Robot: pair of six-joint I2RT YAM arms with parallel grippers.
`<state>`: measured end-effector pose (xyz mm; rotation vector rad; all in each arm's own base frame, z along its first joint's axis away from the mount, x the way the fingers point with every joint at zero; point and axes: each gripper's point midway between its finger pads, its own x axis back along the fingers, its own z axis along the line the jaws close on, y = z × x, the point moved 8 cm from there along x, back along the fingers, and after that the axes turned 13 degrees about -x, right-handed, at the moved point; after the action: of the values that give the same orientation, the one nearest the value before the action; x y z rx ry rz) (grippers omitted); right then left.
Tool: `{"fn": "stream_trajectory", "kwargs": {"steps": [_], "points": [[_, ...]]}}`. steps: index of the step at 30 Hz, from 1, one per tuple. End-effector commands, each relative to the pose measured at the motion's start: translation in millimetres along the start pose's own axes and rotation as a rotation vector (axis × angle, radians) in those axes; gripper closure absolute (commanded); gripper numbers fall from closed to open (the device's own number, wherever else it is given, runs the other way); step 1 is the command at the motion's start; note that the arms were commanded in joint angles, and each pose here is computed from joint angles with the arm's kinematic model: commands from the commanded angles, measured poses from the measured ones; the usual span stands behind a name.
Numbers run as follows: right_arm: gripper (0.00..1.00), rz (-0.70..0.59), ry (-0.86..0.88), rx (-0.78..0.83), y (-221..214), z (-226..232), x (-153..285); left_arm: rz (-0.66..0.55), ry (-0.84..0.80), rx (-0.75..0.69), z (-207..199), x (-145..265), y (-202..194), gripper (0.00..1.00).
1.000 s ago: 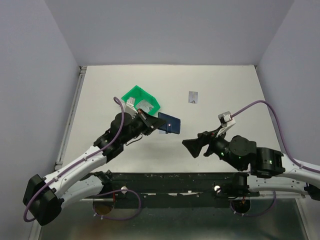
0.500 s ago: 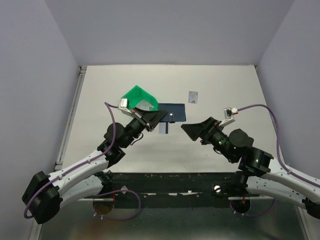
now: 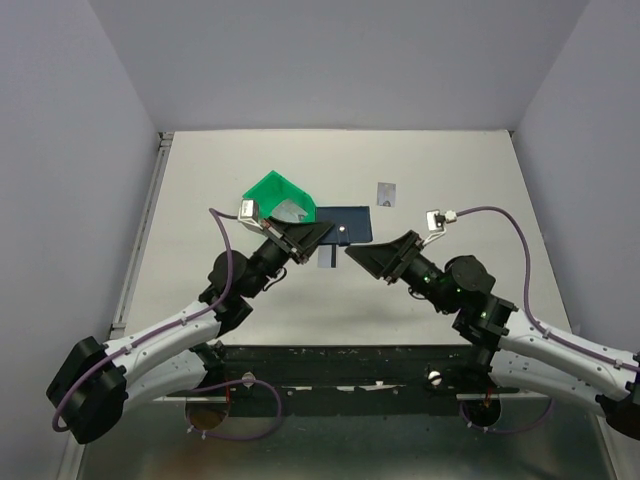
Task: Put the credit cards into the card holder
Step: Open the card holder.
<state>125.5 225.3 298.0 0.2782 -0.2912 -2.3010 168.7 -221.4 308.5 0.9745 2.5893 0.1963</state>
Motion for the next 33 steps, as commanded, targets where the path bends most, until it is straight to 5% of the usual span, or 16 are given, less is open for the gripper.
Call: {"fn": "stream_trajectory", "kwargs": {"steps": [1, 8, 12, 14, 17, 19, 21, 33], "points": [[0.15, -0.001, 0.098, -0.025, 2.4, 11.3, -2.5, -0.01, -0.074, 0.034, -10.6, 3.2, 0.9, 1.0], [0.35, -0.065, 0.034, -0.085, 16.6, -2.3, -11.2, 0.049, -0.112, 0.05, -10.4, 3.9, -5.6, 1.0], [0.67, -0.047, 0.033, -0.092, 19.1, -3.5, -20.0, 0.073, -0.127, 0.059, -8.6, 7.1, -8.6, 1.0], [0.85, -0.038, 0.03, -0.088, 20.7, -3.6, -23.5, 0.081, -0.14, 0.058, -9.1, 8.7, -9.4, 0.92], [1.0, -0.041, 0.017, -0.063, 27.6, -6.5, -21.6, 0.105, -0.152, 0.032, -9.7, 11.9, -11.5, 0.65], [1.0, -0.021, 0.008, -0.022, 32.5, -7.6, -15.1, 0.128, -0.157, -0.009, -8.2, 14.3, -11.1, 0.48], [1.0, 0.02, -0.026, 0.02, 39.3, -8.4, -8.1, 0.153, -0.167, -0.068, -7.0, 17.1, -7.3, 0.4], [1.0, 0.573, 0.101, 0.143, 45.5, 11.6, 8.8, 0.395, -0.093, -0.571, -24.7, 27.2, 21.1, 0.29]]}}
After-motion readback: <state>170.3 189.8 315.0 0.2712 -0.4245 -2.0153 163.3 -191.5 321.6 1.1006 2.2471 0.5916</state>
